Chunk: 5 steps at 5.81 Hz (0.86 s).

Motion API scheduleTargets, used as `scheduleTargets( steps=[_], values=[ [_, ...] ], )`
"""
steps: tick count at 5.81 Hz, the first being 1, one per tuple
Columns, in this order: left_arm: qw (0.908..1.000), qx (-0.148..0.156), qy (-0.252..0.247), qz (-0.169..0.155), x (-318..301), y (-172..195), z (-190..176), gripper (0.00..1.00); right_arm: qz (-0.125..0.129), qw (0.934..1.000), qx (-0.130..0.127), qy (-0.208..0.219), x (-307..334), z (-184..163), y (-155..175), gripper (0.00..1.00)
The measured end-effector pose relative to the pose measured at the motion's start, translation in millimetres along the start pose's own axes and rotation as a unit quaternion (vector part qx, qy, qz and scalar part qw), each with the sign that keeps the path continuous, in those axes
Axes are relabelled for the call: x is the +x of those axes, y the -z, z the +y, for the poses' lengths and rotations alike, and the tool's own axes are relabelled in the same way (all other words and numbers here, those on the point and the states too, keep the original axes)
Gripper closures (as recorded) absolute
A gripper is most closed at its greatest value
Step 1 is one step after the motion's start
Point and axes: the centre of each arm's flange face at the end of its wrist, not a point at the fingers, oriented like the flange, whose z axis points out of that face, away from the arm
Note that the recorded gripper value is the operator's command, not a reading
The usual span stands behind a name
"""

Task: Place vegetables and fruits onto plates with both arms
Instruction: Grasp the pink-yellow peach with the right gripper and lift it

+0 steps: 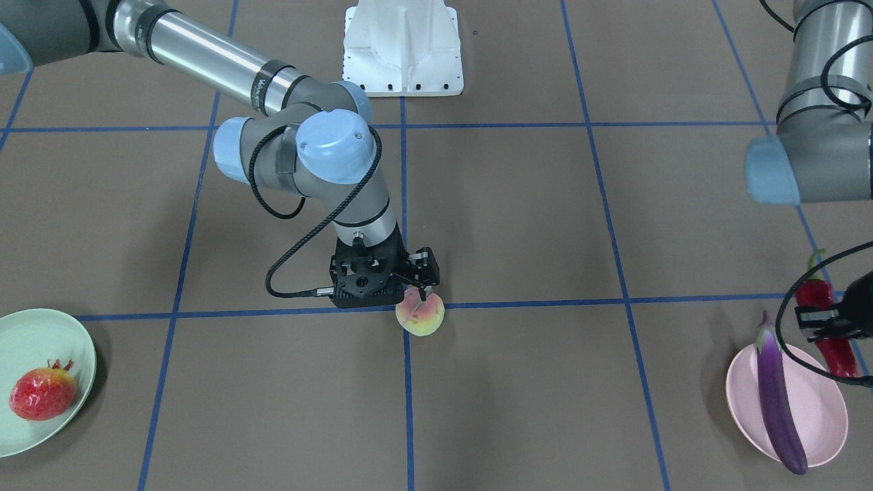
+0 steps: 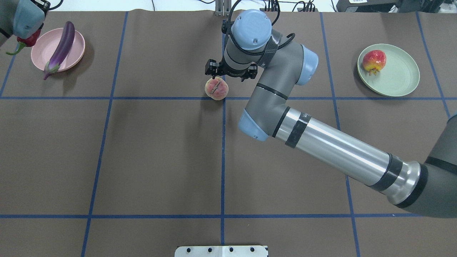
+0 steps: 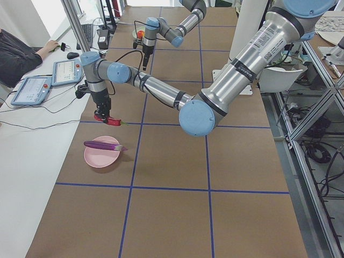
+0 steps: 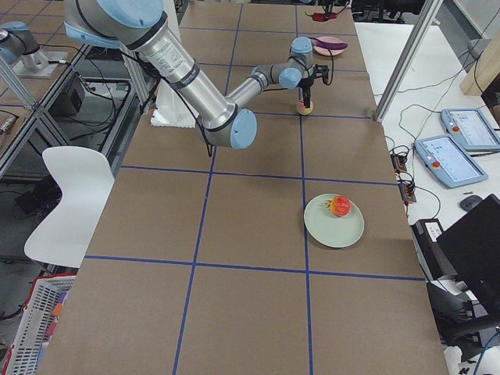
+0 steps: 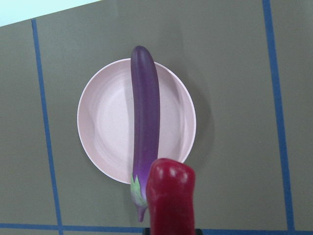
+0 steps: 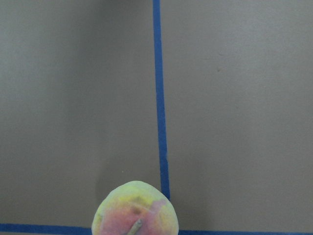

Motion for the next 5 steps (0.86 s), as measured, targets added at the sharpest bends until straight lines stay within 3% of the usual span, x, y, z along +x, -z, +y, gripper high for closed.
scheduleTargets(
  steps=[5],
  values=[
    [1.0, 0.0, -0.005, -0.002, -19.5, -5.7, -4.4, 1.0, 0.026, 0.9977, 0.015, 0.06, -33.8, 12.5, -25.8, 0.0]
  ],
)
